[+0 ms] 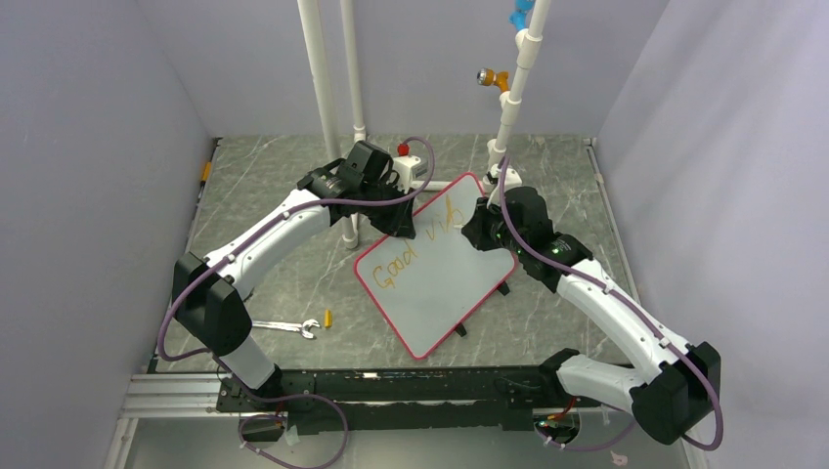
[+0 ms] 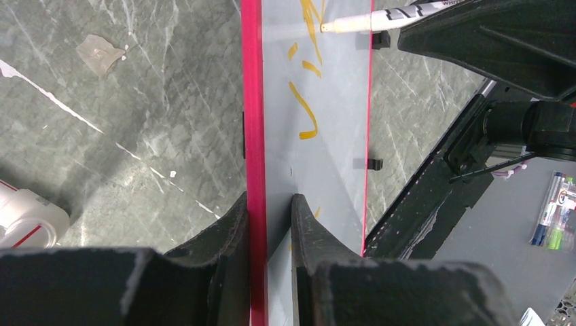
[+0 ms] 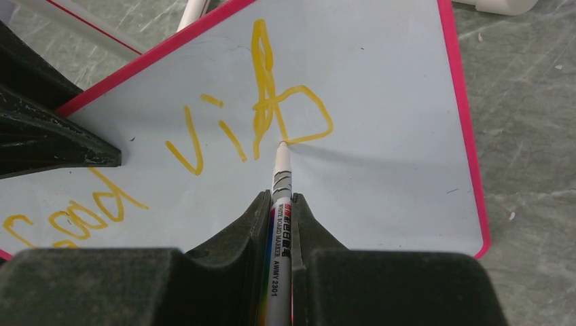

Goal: Write a sentence on the whiteboard

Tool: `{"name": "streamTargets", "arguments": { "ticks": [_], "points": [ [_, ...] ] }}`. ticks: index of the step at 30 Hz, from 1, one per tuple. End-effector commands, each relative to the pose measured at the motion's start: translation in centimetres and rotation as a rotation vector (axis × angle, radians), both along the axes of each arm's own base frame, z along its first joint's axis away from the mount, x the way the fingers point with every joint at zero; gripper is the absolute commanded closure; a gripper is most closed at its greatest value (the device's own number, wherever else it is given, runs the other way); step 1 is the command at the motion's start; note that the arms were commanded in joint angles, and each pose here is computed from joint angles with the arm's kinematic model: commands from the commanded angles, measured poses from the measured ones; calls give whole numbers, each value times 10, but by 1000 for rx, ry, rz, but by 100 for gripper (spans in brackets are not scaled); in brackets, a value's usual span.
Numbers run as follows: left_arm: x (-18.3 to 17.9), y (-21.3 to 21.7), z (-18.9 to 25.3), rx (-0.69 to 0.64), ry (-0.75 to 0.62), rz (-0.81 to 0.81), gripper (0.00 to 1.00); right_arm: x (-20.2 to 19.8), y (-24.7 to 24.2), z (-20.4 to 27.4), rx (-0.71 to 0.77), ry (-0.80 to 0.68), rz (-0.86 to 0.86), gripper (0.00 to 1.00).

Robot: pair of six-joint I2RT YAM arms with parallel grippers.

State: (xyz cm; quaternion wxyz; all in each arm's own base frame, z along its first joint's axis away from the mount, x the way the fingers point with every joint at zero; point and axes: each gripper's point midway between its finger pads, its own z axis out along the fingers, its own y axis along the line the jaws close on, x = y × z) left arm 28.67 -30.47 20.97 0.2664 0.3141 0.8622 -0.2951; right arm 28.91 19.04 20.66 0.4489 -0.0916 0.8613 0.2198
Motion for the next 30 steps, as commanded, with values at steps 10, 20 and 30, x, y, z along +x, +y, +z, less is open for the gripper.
{"name": "streamTargets", "arguments": {
  "ticks": [10, 20, 30],
  "points": [
    [7, 11, 0, 72, -109, -26, 100, 20, 19, 34, 63, -67, 20, 100],
    [7, 10, 0, 73, -108, -25, 100, 26, 20, 51, 61, -99, 18, 100],
    [7, 10, -1, 75, -107, -26, 100, 15, -5, 93, 51, -178, -55, 100]
  ]
}}
